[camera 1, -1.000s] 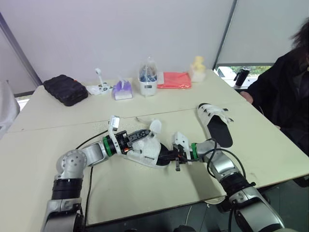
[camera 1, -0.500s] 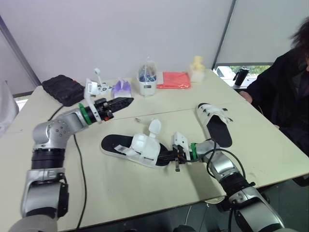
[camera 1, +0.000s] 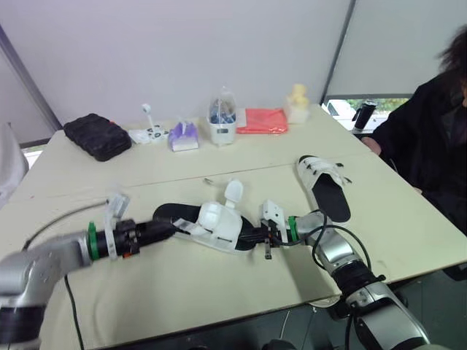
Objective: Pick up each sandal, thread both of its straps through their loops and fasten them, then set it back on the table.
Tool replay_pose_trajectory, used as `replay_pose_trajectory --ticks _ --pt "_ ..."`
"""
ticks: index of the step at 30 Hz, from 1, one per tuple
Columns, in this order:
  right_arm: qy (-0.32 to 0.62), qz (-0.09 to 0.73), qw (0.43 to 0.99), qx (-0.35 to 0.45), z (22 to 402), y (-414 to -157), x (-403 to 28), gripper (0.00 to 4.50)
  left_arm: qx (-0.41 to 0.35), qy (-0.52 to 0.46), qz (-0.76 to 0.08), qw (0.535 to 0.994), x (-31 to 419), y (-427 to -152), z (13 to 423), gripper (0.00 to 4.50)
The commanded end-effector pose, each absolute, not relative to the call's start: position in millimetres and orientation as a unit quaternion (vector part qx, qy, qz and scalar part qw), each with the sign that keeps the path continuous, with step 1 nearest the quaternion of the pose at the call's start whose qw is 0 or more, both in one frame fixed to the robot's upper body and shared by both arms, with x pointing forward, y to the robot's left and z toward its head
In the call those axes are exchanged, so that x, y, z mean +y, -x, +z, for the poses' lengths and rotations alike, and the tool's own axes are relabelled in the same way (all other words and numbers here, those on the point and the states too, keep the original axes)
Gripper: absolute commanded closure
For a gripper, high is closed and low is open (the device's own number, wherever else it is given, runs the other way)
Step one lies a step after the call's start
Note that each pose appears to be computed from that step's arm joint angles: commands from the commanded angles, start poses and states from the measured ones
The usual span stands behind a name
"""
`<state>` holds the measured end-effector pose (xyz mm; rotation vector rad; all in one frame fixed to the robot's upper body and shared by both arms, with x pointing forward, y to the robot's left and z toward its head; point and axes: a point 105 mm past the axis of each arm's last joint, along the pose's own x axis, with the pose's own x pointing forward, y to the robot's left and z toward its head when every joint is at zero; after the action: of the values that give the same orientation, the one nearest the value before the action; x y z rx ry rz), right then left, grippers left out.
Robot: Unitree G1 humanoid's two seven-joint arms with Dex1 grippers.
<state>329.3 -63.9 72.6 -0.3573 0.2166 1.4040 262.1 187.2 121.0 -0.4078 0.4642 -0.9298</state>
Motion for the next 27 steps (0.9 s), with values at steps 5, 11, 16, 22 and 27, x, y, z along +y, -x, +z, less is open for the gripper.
replay_pose_trajectory --ticks 5,11,16,22,27 --pt "0.167 0.632 0.734 0.184 33.2 -319.1 -77.9 4.50 0.186 0.203 -0.409 0.870 174.2 -261.3 120.5 1.57" --pt "0.168 0.634 0.732 0.184 34.3 -319.6 -77.0 4.50 0.168 0.213 -0.374 0.887 171.1 -278.4 110.3 1.57" --pt "0.169 0.633 0.733 0.183 35.0 -320.1 -77.1 4.50 0.156 0.235 -0.367 0.887 165.8 -289.1 107.5 1.57" --pt "0.169 0.632 0.734 0.181 35.7 -320.7 -76.4 4.50 0.129 0.291 -0.345 0.883 164.5 -306.1 111.2 1.57" --pt "0.169 0.631 0.735 0.181 34.7 -319.8 -76.8 4.50 0.101 0.342 -0.332 0.874 166.8 -316.6 120.5 1.57"
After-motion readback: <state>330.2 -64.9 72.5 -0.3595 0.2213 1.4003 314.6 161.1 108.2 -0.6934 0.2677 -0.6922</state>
